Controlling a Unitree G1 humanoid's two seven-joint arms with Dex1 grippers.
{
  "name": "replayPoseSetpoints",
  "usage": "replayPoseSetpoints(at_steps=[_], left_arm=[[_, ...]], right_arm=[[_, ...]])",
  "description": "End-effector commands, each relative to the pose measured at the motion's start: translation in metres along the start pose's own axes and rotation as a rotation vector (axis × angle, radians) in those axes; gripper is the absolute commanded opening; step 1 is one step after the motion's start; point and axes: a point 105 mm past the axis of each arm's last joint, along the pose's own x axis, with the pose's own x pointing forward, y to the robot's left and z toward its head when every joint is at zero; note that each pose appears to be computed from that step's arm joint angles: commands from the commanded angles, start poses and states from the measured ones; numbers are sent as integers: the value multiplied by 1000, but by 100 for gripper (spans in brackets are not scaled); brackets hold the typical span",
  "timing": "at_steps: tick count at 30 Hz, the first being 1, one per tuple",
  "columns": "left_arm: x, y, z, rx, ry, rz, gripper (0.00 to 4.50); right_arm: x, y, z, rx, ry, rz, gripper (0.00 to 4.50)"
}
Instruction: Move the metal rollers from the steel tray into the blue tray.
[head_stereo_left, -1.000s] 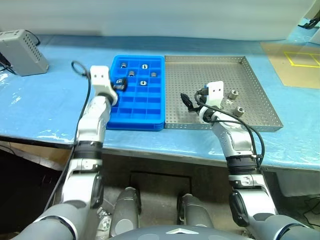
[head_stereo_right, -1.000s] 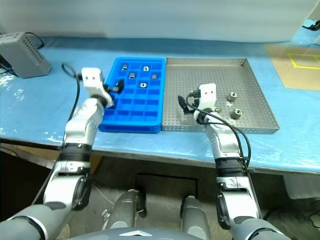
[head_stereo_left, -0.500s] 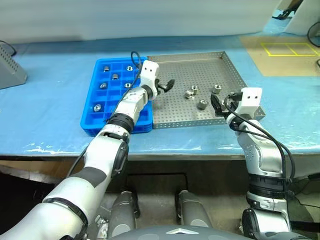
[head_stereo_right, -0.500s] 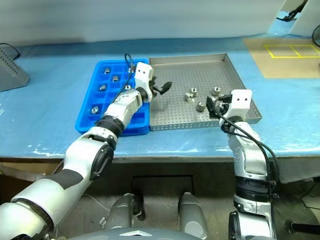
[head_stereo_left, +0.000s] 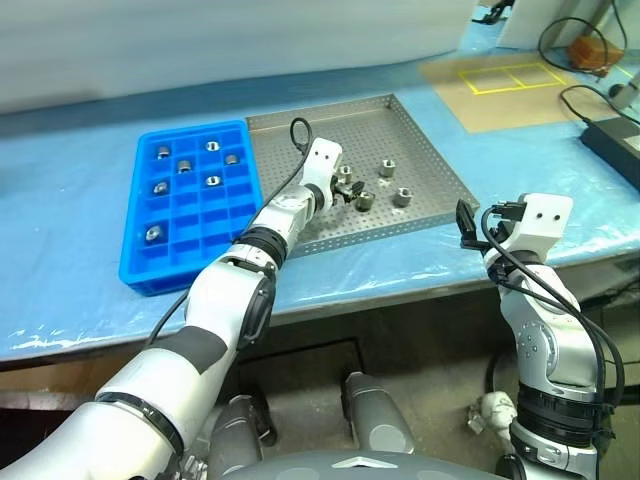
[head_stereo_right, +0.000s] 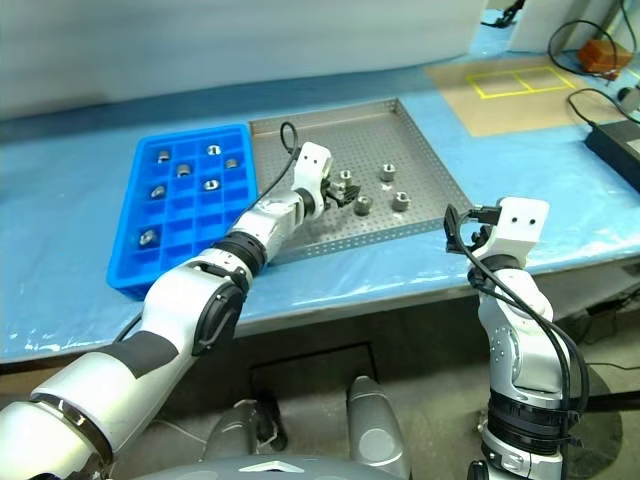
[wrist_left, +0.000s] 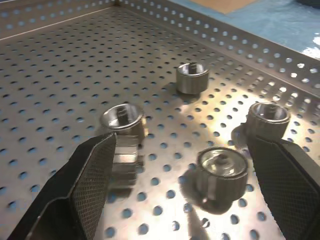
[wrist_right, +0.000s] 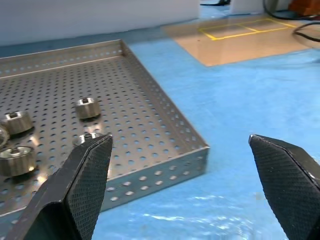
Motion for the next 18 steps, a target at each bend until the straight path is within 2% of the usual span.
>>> replayPoseSetpoints(at_steps=[1,7,18], left_arm=[[2,3,13,31,-25,48,436],[2,4,10,3,-15,68,436],[1,5,-21,42,107,109,436]], right_arm=[[-6,3,15,-2,-58,2,450],[-12,-4,13,1,-50,-32,450],[-11,-2,14,-2,-56,-30,450]])
